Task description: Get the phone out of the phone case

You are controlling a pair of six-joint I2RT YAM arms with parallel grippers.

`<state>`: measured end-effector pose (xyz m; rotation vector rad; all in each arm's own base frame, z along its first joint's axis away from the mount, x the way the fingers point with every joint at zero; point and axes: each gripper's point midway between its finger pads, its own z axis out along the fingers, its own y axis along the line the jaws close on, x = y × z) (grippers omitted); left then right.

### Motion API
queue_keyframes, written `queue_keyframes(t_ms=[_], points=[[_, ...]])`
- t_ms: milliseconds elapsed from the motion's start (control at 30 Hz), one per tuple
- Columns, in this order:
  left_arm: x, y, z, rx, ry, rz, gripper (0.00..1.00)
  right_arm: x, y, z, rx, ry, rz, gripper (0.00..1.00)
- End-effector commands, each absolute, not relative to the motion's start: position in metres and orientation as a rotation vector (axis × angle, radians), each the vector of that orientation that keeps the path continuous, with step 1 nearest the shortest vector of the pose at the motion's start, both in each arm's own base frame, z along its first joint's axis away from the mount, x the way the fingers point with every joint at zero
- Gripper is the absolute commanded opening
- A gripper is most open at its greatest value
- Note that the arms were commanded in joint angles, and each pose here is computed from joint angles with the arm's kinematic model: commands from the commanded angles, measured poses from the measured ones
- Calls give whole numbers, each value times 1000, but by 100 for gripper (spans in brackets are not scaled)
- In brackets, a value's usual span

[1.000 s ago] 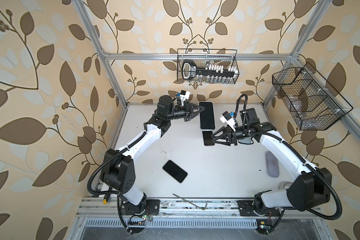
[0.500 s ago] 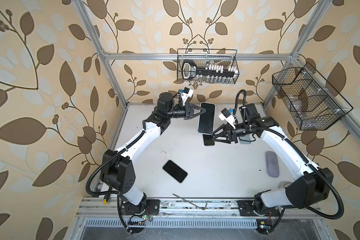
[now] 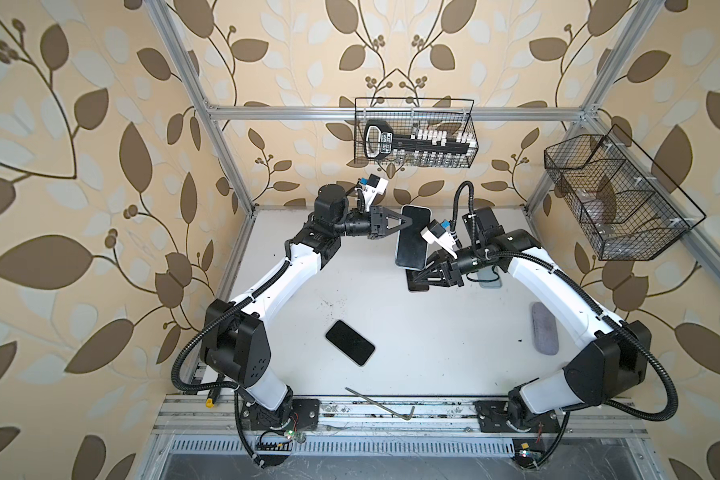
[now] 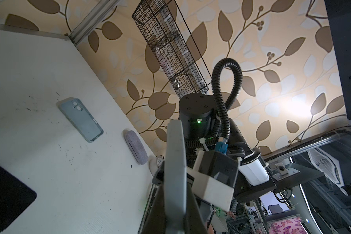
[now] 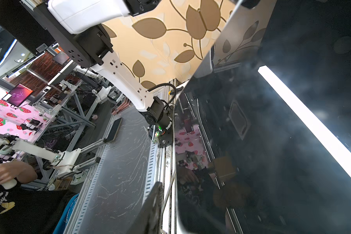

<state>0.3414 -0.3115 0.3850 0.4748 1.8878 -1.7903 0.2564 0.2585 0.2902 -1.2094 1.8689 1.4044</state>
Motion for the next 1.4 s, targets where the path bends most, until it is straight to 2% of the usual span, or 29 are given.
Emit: queue_keyframes(t_ms=[0,467,900,1367], points=[[322,-308,431,617,1714,-1773,0,262,263,299,-1227,1826,1398,27],[319,-309,431,633,1707,-1782,0,263,258,306,-1200,1784,1466,18],[317,-311,429,650,1707,-1789,0,266,252,306,-1174,1768,1518,19],[319,-311,434,622,1708,-1805,0,263,252,303,-1185,1764,1526,8]])
